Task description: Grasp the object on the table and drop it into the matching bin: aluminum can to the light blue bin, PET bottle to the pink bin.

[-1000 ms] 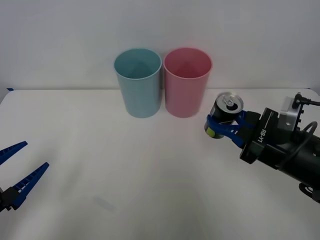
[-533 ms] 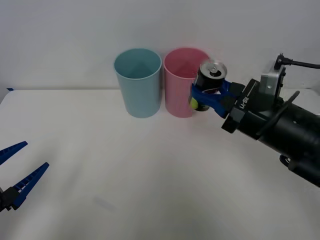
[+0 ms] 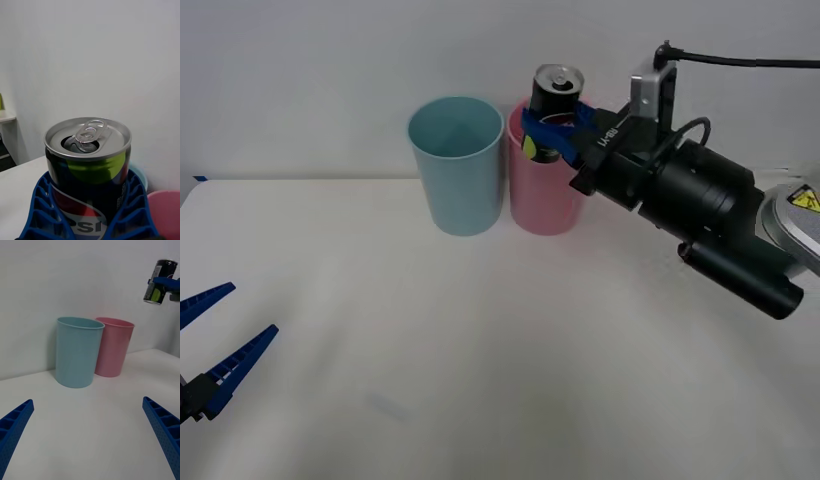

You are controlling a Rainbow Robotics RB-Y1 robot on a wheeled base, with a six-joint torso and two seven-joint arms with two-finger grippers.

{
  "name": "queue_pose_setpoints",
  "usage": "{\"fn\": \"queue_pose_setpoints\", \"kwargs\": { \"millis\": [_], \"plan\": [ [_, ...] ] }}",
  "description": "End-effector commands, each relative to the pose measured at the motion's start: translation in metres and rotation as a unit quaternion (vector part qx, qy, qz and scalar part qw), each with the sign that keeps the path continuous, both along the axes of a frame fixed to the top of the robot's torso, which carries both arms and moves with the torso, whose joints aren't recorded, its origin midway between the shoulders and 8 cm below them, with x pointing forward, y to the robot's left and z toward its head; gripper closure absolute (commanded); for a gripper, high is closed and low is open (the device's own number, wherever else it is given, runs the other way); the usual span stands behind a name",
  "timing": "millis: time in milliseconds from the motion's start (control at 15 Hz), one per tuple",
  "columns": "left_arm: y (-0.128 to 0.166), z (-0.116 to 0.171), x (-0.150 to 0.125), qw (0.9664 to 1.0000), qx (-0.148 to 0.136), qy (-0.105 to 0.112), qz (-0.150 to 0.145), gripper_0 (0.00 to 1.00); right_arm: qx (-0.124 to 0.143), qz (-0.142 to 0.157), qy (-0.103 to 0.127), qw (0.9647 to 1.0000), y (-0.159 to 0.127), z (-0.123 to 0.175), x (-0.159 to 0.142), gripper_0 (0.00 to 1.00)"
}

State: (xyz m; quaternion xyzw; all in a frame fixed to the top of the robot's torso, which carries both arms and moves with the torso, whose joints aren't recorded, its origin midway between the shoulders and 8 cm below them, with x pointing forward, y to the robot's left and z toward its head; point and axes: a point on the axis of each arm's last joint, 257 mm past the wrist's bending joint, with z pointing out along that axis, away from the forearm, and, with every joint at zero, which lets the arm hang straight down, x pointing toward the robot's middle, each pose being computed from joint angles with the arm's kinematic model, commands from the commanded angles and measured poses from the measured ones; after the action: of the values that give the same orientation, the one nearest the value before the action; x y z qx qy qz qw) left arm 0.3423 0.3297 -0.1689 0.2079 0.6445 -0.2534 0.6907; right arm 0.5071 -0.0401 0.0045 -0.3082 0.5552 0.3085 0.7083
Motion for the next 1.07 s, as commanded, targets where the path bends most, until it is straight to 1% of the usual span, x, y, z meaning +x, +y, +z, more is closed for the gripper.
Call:
{"fn": "queue_pose_setpoints", "kwargs": {
  "millis": [67, 200, 400, 800, 1067],
  "plan": [
    [0.000, 0.000, 0.000, 1.0000, 0.000, 0.000, 0.000, 0.00, 0.004, -0.014, 0.008, 0.9999, 0.018, 0.004, 0.037, 1.00],
    [0.000, 0.000, 0.000, 1.0000, 0.000, 0.000, 0.000, 0.00, 0.003, -0.019, 0.013, 0.9997, 0.032, 0.006, 0.060, 1.00],
    [0.000, 0.000, 0.000, 1.0000, 0.000, 0.000, 0.000, 0.00, 0.004, -0.028, 0.024, 0.9993, 0.063, 0.009, 0.095, 1.00],
    [0.000, 0.000, 0.000, 1.0000, 0.000, 0.000, 0.000, 0.00, -0.006, -0.043, 0.040, 0.9983, 0.108, 0.009, 0.132, 1.00],
    [0.000, 0.000, 0.000, 1.0000, 0.000, 0.000, 0.000, 0.00, -0.009, -0.077, 0.046, 0.9960, 0.120, 0.008, 0.153, 1.00]
  ]
}}
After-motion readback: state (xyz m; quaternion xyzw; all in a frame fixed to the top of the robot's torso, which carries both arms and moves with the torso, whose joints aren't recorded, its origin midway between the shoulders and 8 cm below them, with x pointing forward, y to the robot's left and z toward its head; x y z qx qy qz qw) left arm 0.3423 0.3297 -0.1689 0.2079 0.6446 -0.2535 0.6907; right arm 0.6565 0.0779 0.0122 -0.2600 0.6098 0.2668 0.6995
